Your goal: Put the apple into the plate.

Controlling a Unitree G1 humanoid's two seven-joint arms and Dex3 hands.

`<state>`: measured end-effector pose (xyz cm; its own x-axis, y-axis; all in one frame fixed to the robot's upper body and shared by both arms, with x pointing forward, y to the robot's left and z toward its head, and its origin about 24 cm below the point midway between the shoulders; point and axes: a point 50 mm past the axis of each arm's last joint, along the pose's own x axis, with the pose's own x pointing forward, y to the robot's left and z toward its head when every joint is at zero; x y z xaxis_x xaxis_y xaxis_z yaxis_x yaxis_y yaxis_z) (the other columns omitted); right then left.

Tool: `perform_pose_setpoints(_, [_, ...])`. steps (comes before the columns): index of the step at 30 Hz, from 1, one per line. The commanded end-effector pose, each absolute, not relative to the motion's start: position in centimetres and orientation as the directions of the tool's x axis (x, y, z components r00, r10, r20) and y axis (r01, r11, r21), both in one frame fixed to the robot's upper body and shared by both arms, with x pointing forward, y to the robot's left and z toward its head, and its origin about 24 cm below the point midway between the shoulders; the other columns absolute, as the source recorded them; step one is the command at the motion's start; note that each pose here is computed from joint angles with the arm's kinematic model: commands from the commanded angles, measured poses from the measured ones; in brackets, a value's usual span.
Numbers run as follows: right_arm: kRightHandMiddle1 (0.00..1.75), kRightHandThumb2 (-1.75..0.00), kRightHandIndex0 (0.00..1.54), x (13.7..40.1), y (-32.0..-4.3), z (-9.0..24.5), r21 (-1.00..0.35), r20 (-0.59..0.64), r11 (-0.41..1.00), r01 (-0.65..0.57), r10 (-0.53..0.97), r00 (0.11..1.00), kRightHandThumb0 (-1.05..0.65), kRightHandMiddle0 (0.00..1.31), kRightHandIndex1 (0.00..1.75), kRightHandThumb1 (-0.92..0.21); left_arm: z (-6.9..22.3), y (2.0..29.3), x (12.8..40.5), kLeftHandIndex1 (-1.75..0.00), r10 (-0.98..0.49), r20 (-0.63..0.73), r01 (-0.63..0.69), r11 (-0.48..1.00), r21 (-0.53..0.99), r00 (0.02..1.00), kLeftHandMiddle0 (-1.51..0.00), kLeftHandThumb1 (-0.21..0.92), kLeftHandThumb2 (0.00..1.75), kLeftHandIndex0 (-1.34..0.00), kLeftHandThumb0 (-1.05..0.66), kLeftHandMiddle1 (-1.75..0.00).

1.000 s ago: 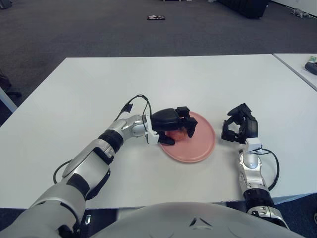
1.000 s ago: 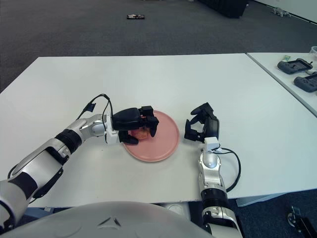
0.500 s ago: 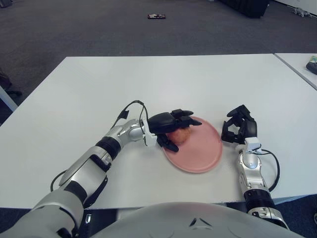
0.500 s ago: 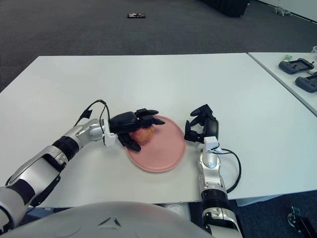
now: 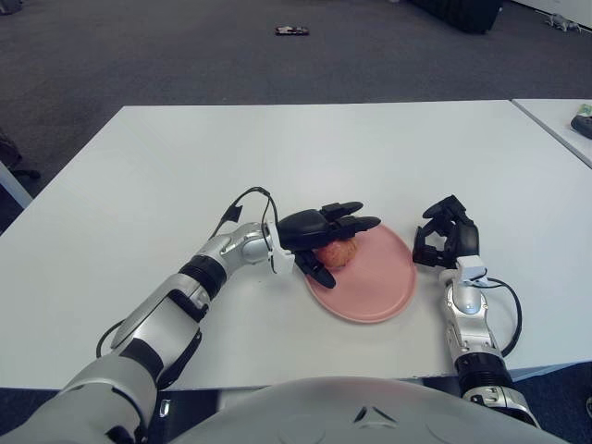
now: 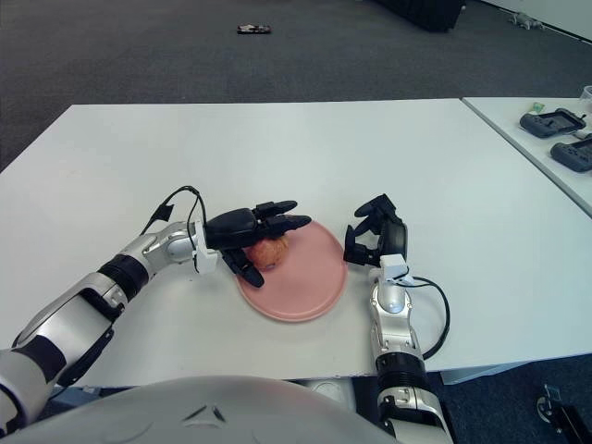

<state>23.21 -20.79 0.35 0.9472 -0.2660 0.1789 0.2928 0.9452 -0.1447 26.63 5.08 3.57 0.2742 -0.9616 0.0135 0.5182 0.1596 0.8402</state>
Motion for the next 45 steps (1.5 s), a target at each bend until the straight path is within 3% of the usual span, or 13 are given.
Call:
perform_pose_setpoints(1, [1.75,-1.53,0.73,22.2,-20.8,-1.1,-0.157,0.114,0.945,0.288,-0.272,0.956,-0.01,0.51,1.75,-0.14,4.3,5.9,27.4,0.00,-0.947,0.025,0.506,0.194,0.841,0.321,0.00,0.91,0.23,0.00,-1.05,0.00])
perform_pose_setpoints(10, [1.74,-1.56,0.76,22.1,-20.8,-1.1,-0.154,0.112,0.945,0.289,-0.274,0.955,-0.01,0.53,1.75,-0.12,4.8,6.8,28.3,0.00,-0.903,0.103,0.497,0.323,0.805,0.418,0.00,0.88,0.20,0.00,-1.05,0.00])
perform_pose_setpoints(21, [1.75,-1.56,0.76,22.1,-20.7,-1.1,-0.162,0.108,0.946,0.282,-0.267,0.958,-0.01,0.53,1.75,-0.12,6.1,9.1,30.0,0.00,-0.814,0.205,0.559,0.534,0.635,0.544,0.00,0.87,0.19,0.00,-1.00,0.00])
perform_pose_setpoints(25, [1.74,-1.56,0.76,22.0,-20.7,-1.1,-0.159,0.107,0.947,0.278,-0.263,0.959,-0.01,0.53,1.75,-0.12,6.2,10.0,30.3,0.00,-0.775,0.225,0.578,0.601,0.551,0.591,0.00,0.91,0.36,0.00,-1.03,0.00])
perform_pose_setpoints(28, [1.73,-1.56,0.76,22.0,-20.7,-1.1,-0.156,0.108,0.948,0.276,-0.262,0.959,-0.01,0.54,1.75,-0.12,5.2,10.8,30.9,0.00,-0.706,0.200,0.581,0.684,0.441,0.680,0.00,0.92,0.46,0.00,-1.01,0.00])
perform_pose_setpoints(34, [1.72,-1.56,0.76,22.0,-20.7,-1.2,-0.159,0.103,0.949,0.273,-0.259,0.960,-0.01,0.55,1.75,-0.11,7.4,12.3,30.2,0.00,-0.536,0.376,0.488,0.844,0.222,0.756,0.00,0.92,0.71,0.00,-0.98,0.00])
perform_pose_setpoints(39, [1.72,-1.57,0.77,22.2,-20.6,-1.2,-0.164,0.103,0.949,0.270,-0.256,0.961,-0.01,0.55,1.75,-0.10,7.1,13.3,29.7,-0.01,-0.400,0.409,0.420,0.906,0.044,0.820,0.00,0.92,0.79,-0.01,-0.96,0.00])
perform_pose_setpoints(41, [1.72,-1.57,0.77,22.2,-20.5,-1.3,-0.162,0.105,0.949,0.270,-0.255,0.961,-0.01,0.55,1.75,-0.10,7.0,13.5,29.7,-0.14,-0.333,0.417,0.385,0.922,-0.043,0.845,-0.05,0.92,0.80,-0.01,-0.95,-0.06])
perform_pose_setpoints(43, [1.73,-1.58,0.78,22.3,-20.3,-1.3,-0.159,0.107,0.950,0.269,-0.255,0.961,-0.01,0.55,1.75,-0.10,6.8,13.7,29.7,-0.54,-0.270,0.418,0.347,0.930,-0.120,0.868,-0.08,0.92,0.79,0.00,-0.92,-0.46])
perform_pose_setpoints(45, [1.73,-1.58,0.78,22.4,-20.1,-1.3,-0.152,0.109,0.951,0.269,-0.255,0.961,-0.01,0.55,1.75,-0.10,5.9,14.4,29.4,-0.81,-0.210,0.402,0.298,0.939,-0.172,0.891,-0.10,0.92,0.79,0.00,-0.90,-0.67])
